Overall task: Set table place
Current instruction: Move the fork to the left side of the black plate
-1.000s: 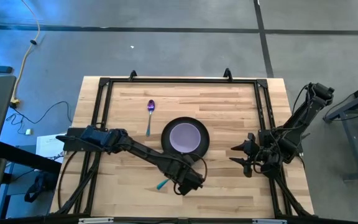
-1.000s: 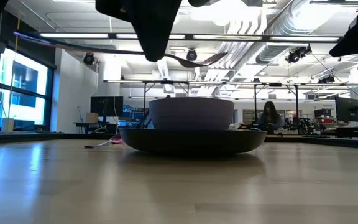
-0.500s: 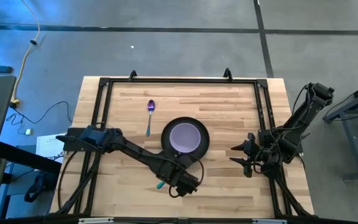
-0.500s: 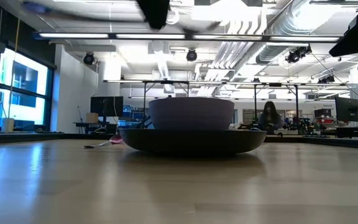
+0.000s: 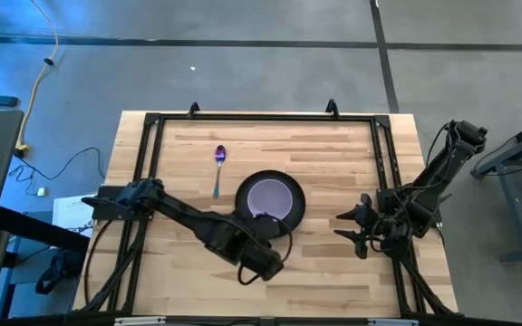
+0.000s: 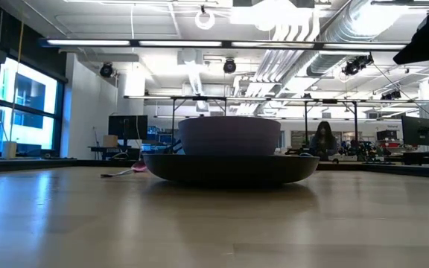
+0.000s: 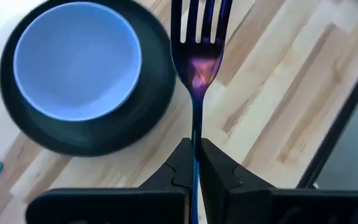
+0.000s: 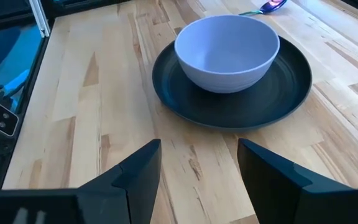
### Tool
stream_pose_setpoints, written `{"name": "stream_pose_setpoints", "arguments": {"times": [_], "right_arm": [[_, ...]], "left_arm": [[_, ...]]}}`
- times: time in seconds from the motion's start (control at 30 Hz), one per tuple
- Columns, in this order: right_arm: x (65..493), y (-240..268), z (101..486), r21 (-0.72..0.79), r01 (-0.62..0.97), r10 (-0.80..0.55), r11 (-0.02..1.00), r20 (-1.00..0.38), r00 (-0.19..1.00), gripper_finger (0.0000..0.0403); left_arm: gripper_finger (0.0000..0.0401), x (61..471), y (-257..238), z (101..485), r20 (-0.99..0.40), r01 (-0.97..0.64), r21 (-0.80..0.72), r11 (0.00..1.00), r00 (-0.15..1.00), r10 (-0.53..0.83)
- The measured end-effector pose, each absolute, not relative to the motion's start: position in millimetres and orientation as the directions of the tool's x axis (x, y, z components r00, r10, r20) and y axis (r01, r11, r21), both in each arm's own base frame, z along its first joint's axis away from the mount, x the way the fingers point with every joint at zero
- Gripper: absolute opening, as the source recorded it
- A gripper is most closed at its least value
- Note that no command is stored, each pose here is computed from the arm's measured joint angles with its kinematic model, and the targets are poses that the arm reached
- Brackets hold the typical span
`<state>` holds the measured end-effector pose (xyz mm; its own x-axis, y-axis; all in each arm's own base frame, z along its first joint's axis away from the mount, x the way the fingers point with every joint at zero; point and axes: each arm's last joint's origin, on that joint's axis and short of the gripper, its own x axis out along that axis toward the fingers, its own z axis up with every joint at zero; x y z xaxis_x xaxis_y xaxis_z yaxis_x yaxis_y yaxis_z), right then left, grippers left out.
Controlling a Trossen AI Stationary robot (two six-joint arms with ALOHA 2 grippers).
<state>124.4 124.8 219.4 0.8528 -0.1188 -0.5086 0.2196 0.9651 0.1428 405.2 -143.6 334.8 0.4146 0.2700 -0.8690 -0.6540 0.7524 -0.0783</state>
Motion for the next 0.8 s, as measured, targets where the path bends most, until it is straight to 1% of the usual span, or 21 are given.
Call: {"name": "stream_pose_setpoints", "arguments": {"times": [0.23, 0.37, 0.53, 0.7, 0.8], "right_arm": [[125, 125, 220, 0.154, 0.22, -0.115, 0.963, -0.504, 0.856, 0.0204], [125, 125, 220, 0.155, 0.221, -0.115, 0.963, -0.503, 0.856, 0.0204], [125, 125, 220, 0.152, 0.22, -0.116, 0.964, -0.503, 0.857, 0.0204], [125, 125, 221, 0.151, 0.216, -0.115, 0.965, -0.498, 0.86, 0.0204], [125, 125, 221, 0.148, 0.217, -0.117, 0.965, -0.496, 0.86, 0.0204]], "left_arm": [[0.0, 407, -146, 345, -0.821, -0.603, -0.103, 0.791, 0.5, 0.275], [0.0, 404, -147, 362, -0.756, -0.571, -0.132, 0.81, 0.587, 0.291], [0.0, 391, -149, 395, -0.649, -0.511, -0.16, 0.845, 0.699, 0.3], [0.0, 381, -150, 416, -0.574, -0.445, -0.125, 0.887, 0.761, 0.301], [0.0, 379, -149, 426, -0.538, -0.391, -0.121, 0.912, 0.798, 0.271]]}}
